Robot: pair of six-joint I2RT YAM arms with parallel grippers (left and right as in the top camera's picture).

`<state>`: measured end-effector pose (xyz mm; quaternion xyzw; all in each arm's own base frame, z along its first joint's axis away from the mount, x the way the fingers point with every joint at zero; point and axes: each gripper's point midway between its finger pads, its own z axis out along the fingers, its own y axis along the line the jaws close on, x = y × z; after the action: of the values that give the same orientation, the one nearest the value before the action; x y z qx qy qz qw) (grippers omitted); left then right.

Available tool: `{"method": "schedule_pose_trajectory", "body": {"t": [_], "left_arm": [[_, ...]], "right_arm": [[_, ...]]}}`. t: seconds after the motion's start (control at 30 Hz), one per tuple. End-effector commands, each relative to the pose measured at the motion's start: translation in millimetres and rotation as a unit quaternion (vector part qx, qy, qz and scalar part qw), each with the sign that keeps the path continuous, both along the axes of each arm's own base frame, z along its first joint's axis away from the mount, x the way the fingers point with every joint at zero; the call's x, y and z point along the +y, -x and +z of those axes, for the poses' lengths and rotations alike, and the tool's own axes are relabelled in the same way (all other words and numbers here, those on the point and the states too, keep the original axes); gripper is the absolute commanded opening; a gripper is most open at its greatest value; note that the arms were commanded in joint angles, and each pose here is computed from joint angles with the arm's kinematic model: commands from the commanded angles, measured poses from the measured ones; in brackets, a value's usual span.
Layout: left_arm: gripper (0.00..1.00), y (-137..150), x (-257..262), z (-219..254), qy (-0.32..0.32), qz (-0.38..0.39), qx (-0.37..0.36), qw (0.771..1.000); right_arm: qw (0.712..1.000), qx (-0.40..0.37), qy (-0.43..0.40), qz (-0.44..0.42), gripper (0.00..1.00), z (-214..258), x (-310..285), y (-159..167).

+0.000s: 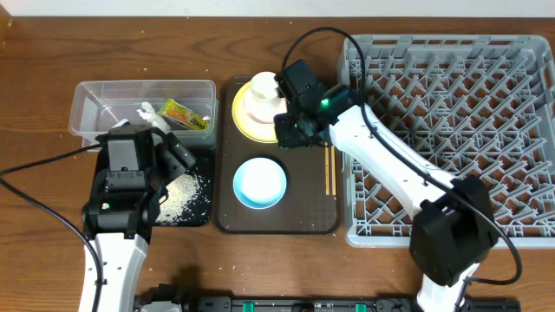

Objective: Sort waste into correct bins and load items into the dishwasher rack

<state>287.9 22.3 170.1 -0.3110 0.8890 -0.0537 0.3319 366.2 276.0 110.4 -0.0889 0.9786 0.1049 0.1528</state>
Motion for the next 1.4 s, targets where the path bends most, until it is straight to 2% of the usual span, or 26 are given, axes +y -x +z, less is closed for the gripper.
{"method": "schedule_pose_trajectory", "body": {"t": [0.0, 0.23, 0.37, 0.47, 0.9, 1.37], "left_arm": [[0.94, -1.8, 4.4, 4.0, -0.009, 0.006, -0.002, 1.0], [0.94, -1.9, 4.4, 3.7, -0.009, 0.006, -0.002, 1.0], [0.94, -1.9, 4.4, 3.7, -0.009, 0.006, -0.002, 1.0], [0.94, -1.9, 4.4, 3.7, -0.009, 0.006, -0.002, 1.0], [0.94, -1.9, 4.4, 3.8, -0.009, 0.006, -0.002, 1.0], [0.94, -1.9, 4.4, 3.7, -0.009, 0.006, -0.002, 1.0]], "right_arm": [[0.991, -0.066, 0.087, -0.081, 0.25, 0.1, -28.9, -22.3], [0.981, -0.039, 0.127, -0.141, 0.32, -24.1, -47.5, -15.0], [0.979, -0.026, 0.142, -0.14, 0.34, -38.4, -51.5, -12.1], [0.979, -0.019, 0.151, -0.139, 0.39, -46.7, -53.0, -11.2], [0.971, 0.018, 0.184, -0.149, 0.41, -87.0, -67.1, -10.6], [0.971, 0.054, 0.183, -0.148, 0.43, -118.2, -62.9, -4.0]]}}
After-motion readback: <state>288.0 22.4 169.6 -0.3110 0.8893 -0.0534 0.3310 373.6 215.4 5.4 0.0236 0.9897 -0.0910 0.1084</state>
